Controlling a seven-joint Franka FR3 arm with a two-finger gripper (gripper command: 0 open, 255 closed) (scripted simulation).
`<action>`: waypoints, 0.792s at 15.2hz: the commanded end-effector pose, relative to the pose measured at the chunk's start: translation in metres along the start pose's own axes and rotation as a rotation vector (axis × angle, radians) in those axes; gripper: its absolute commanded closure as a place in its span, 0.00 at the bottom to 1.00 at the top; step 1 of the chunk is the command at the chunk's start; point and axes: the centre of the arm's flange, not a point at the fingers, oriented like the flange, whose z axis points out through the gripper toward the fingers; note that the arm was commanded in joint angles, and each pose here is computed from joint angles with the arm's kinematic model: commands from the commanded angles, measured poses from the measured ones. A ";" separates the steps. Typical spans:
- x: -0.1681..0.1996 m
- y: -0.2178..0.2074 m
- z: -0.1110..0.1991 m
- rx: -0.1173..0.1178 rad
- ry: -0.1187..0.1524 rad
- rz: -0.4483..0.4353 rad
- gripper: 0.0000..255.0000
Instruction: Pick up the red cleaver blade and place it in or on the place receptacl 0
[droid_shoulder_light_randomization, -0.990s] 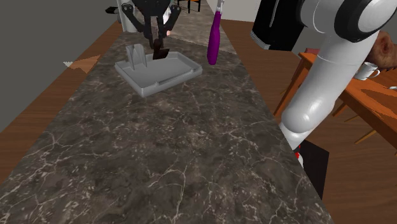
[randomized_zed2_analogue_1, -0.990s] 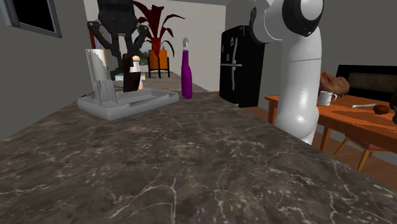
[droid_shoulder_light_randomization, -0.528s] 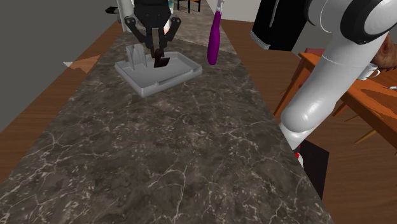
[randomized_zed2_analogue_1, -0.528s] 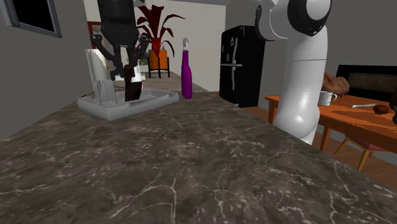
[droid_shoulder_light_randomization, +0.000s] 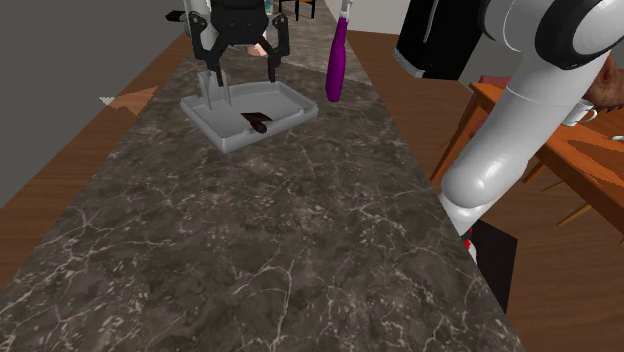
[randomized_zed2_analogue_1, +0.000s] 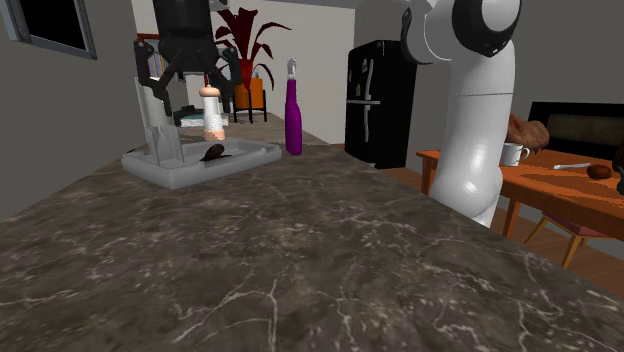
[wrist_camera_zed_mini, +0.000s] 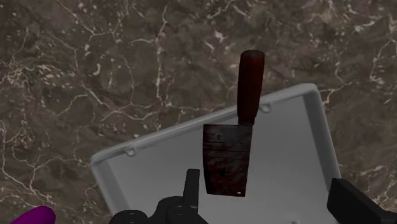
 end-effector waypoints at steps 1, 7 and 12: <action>0.000 0.000 0.000 0.000 0.000 0.000 0.00; 0.000 0.000 -0.050 0.000 0.000 0.000 0.00; 0.000 0.000 -0.050 0.000 0.000 0.000 0.00</action>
